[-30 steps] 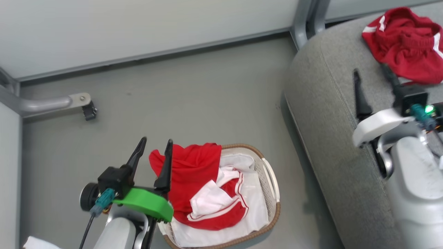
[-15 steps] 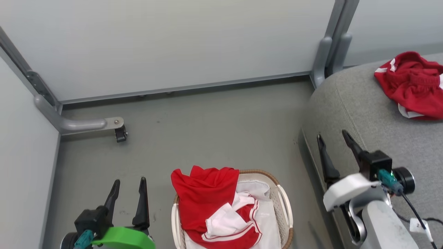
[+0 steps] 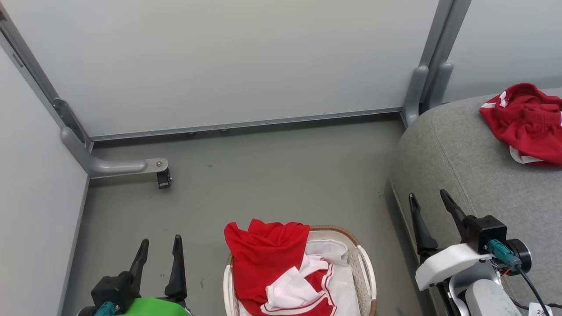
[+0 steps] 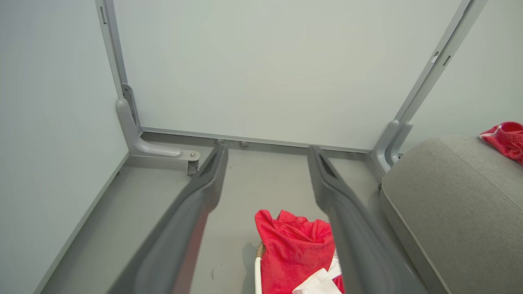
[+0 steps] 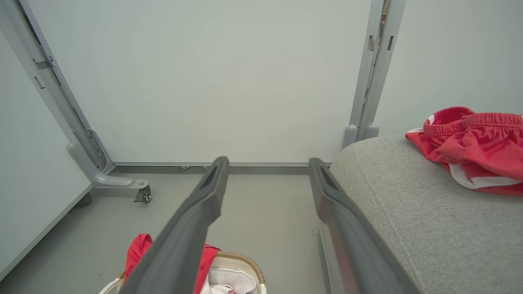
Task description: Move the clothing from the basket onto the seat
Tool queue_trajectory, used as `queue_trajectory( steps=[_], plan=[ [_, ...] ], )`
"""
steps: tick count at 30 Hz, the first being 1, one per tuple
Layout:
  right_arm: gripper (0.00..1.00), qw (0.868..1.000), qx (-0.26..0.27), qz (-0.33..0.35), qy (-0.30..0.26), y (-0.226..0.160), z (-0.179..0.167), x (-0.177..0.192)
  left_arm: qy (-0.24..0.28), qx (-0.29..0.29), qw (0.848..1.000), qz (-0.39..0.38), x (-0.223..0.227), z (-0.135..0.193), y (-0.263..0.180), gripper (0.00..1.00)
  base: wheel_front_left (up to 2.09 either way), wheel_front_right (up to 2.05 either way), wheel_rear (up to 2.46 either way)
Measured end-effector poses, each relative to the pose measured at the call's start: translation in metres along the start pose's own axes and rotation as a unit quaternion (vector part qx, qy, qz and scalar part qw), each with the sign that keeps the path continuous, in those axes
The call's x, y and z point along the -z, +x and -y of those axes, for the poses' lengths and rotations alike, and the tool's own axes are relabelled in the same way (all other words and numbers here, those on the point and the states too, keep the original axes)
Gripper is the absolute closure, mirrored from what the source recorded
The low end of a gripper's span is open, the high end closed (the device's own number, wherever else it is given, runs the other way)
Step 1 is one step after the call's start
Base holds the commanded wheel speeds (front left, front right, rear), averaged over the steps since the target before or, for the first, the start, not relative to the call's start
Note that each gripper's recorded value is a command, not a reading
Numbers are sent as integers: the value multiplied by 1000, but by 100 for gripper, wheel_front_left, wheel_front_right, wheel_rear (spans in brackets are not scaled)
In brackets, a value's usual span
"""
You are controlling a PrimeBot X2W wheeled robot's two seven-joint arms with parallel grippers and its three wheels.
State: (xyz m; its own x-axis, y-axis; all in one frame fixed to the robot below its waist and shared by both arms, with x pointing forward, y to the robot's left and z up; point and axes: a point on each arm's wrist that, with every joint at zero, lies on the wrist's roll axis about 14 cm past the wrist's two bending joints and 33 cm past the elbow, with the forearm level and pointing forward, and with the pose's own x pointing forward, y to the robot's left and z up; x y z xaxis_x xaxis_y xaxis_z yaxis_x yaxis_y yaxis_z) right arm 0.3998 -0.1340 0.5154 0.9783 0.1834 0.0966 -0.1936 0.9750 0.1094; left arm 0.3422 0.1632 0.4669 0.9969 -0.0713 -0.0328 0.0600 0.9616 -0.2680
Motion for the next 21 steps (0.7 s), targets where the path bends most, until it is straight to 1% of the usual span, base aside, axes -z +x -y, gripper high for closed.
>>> queue_trajectory(
  steps=[21],
  plan=[
    [0,1000,7,-11,3,-3,5,7,-2,8,1000,-4,2,5,3,0,0,0,0]
  ],
)
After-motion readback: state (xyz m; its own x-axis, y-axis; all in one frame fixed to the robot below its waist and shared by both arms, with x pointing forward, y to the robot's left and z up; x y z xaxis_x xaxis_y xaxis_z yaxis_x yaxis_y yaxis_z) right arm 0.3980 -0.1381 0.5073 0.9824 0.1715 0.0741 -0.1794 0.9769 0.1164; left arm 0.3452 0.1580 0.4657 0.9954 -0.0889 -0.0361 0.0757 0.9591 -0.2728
